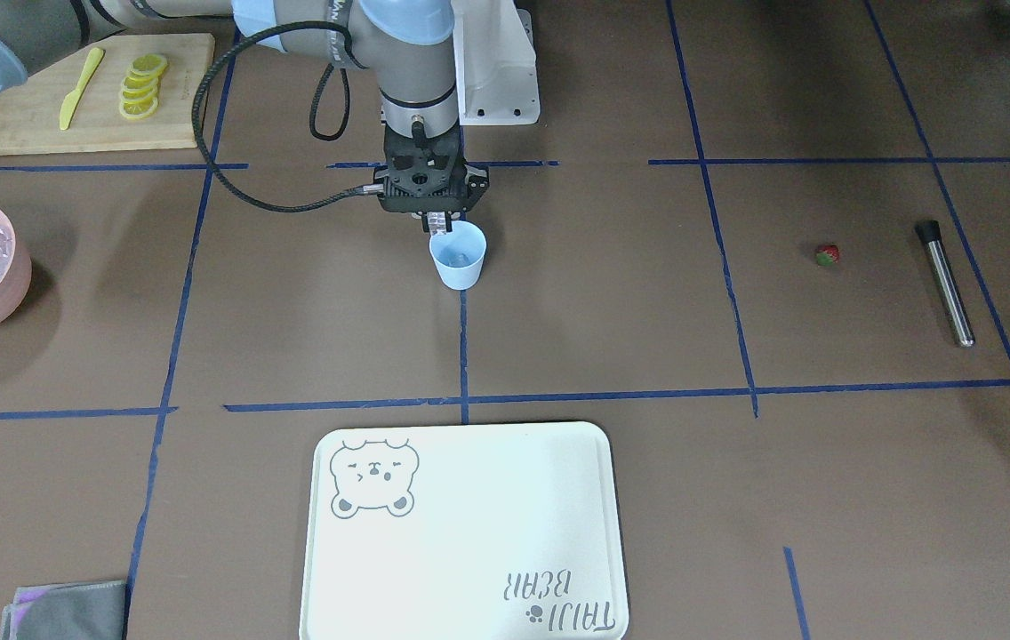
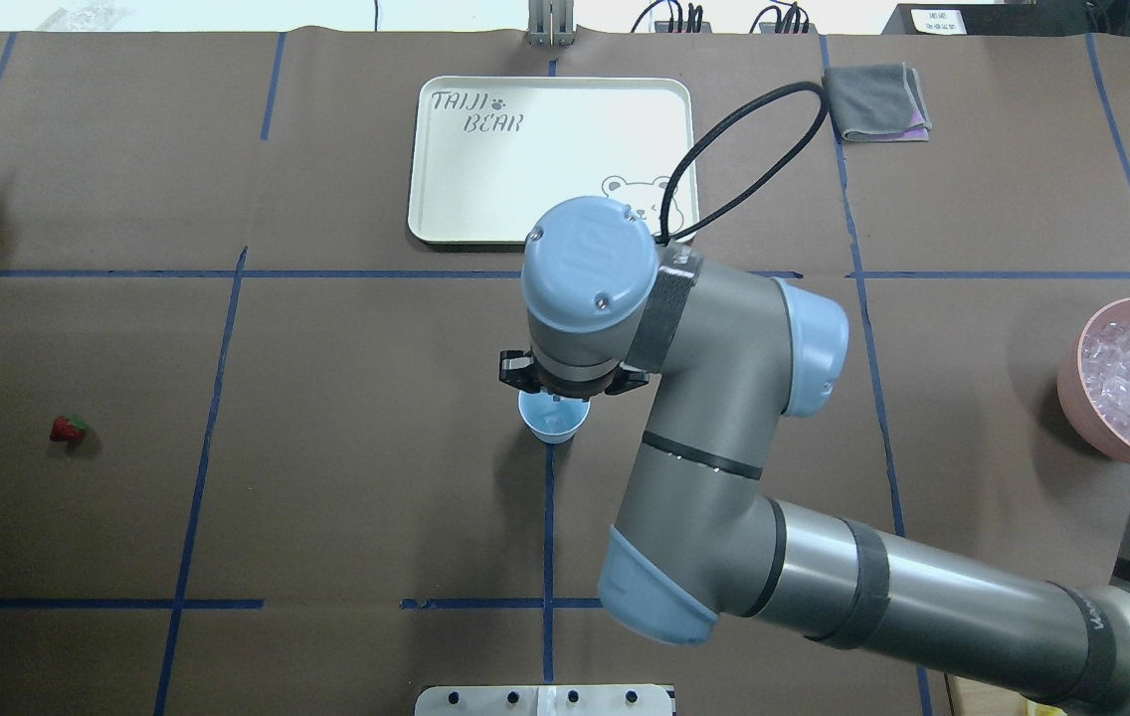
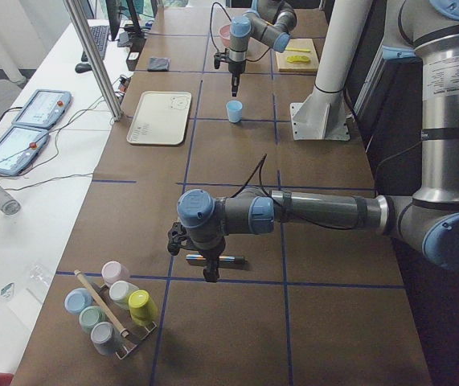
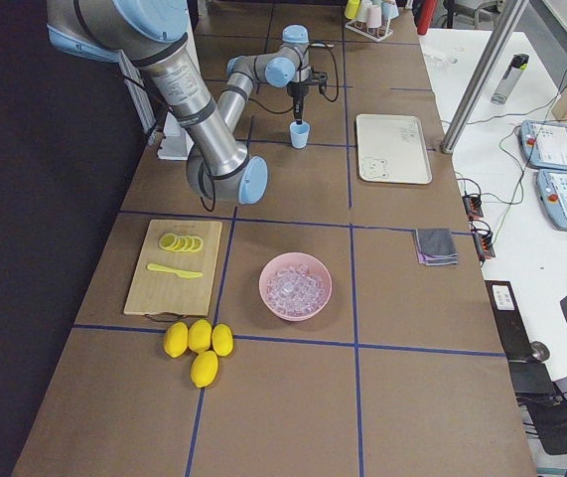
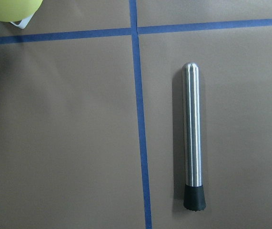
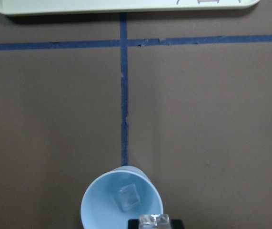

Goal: Mash ice and strawberries in cup
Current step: 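Release the ice cube into the cup and lift the right gripper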

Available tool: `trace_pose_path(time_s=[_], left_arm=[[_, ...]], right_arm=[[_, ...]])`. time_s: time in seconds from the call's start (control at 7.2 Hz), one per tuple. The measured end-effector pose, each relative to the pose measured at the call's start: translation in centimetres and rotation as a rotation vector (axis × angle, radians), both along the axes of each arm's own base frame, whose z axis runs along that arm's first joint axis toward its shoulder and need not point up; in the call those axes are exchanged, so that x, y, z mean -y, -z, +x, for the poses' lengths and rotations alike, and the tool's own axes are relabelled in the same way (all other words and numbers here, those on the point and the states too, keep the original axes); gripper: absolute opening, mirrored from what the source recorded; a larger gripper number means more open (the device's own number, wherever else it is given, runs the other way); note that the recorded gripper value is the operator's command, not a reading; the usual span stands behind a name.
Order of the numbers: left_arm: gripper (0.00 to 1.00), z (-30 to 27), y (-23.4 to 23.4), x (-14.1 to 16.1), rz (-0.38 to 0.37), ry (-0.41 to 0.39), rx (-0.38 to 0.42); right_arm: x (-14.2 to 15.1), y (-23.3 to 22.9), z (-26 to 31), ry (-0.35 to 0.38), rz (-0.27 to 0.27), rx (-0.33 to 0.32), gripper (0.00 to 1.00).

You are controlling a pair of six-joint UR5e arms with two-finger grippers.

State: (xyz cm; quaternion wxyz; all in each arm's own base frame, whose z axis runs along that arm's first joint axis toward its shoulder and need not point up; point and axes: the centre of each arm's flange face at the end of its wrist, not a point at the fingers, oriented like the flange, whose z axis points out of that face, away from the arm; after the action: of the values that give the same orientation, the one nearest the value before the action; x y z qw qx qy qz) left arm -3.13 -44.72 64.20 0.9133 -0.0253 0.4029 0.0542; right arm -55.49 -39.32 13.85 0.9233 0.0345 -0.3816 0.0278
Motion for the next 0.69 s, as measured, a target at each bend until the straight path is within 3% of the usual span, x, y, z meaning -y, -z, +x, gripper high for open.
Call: trace_pose_path(time_s=[0.14, 0.28, 0.42, 0.69], left_arm=[[1.0, 0.0, 0.0, 0.0, -0.001, 0.0, 0.0], [1.0, 0.0, -0.1, 0.0, -0.001, 0.0, 0.0], [1.0, 0.0, -0.1, 0.0, -0.001, -0.001, 0.0], [1.0, 0.0, 0.0, 0.0, 0.0, 0.0, 0.0]], right_arm=[[-0.7, -0.2, -1.0, 0.007, 0.0, -0.008, 0.24], [-1.1, -0.4, -1.7, 0.014, -0.001, -0.014, 0.47], [-1.2, -0.6, -2.0, 0.016, -0.002, -0.016, 0.98], [-1.1, -0.8, -2.2, 0.012, 0.003, -0.02, 0.98]])
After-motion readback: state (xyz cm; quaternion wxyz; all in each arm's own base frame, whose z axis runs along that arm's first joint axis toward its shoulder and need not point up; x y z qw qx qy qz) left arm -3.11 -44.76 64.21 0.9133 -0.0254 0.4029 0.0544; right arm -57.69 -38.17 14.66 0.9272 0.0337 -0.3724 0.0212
